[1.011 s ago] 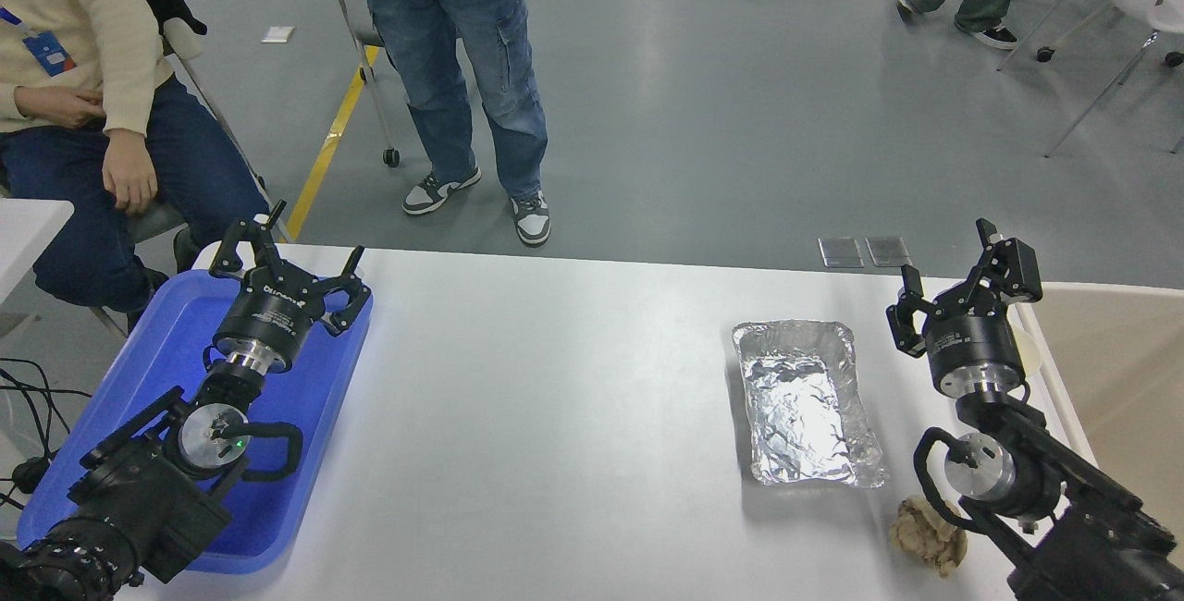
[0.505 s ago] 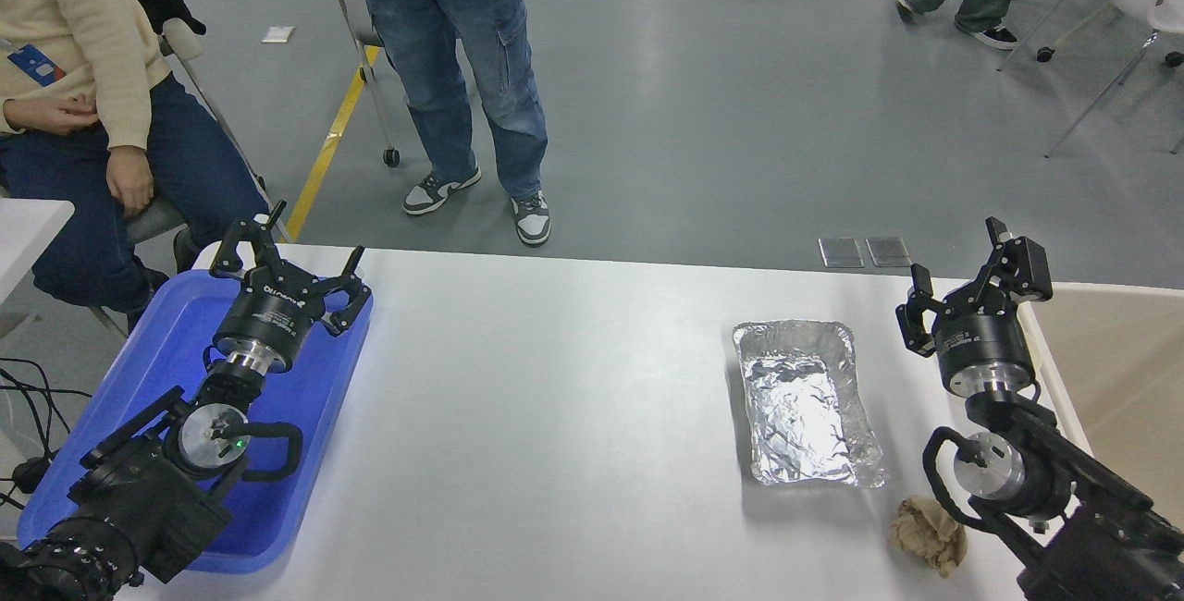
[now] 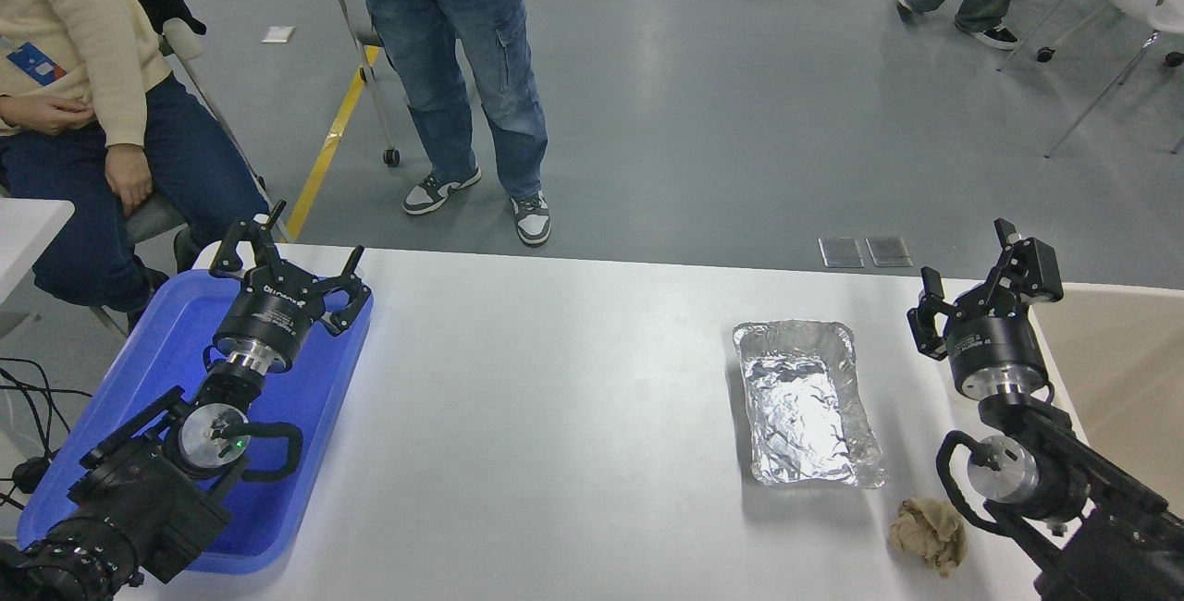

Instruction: Pick up paper cup place in dustbin

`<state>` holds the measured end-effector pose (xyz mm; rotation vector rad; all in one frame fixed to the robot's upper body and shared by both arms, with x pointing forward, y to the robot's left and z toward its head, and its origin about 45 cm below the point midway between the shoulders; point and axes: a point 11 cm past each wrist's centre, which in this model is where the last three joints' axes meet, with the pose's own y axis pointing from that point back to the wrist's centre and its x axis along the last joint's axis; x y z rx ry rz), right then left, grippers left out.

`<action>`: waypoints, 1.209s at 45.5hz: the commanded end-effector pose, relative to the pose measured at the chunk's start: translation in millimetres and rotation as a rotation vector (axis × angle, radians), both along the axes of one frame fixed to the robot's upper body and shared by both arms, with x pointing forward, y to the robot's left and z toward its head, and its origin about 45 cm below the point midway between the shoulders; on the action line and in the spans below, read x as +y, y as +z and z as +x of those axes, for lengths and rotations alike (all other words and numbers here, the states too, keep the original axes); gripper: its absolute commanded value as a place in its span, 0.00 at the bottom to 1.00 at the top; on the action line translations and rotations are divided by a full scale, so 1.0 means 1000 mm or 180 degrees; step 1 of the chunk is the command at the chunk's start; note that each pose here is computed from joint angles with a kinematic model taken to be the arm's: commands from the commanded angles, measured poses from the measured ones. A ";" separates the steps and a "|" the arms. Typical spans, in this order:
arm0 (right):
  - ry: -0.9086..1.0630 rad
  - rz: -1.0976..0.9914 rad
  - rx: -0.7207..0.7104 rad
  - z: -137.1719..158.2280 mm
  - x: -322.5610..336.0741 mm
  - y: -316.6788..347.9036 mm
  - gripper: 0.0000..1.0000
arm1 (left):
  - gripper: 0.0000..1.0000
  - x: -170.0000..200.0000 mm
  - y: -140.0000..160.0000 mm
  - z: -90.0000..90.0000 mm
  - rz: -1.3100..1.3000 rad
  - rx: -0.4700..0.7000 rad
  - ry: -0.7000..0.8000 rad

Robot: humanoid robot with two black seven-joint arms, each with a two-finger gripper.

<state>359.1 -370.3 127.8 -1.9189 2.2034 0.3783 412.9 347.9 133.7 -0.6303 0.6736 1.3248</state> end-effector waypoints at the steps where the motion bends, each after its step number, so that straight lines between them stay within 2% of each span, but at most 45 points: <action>1: 0.0505 -0.0773 0.0229 -0.001 -0.019 0.009 1.00 | 1.00 0.000 0.000 0.000 -0.0001 0.0000 0.0001; 7: 0.1078 -0.1413 0.0401 0.007 -0.012 0.017 1.00 | 1.00 0.000 0.000 0.000 -0.0003 -0.0002 0.0004; 16: 0.1377 -0.2026 0.0568 0.010 -0.034 0.033 1.00 | 1.00 0.000 0.000 0.000 -0.0003 -0.0002 0.0004; 32: 0.2560 -0.3026 0.1154 -0.002 -0.034 0.059 1.00 | 1.00 0.000 0.001 0.001 -0.0003 -0.0007 0.0003; 40: 0.3292 -0.3116 0.1649 -0.013 -0.033 0.087 1.00 | 1.00 0.000 0.001 0.001 -0.0003 -0.0007 0.0003; 49: 0.3819 -0.2823 0.2052 -0.019 -0.028 0.125 1.00 | 1.00 0.000 0.001 0.001 -0.0001 -0.0005 -0.0001; 55: 0.4052 -0.2891 0.2452 -0.021 -0.030 0.150 1.00 | 1.00 0.000 0.000 0.000 -0.0001 0.0000 0.0001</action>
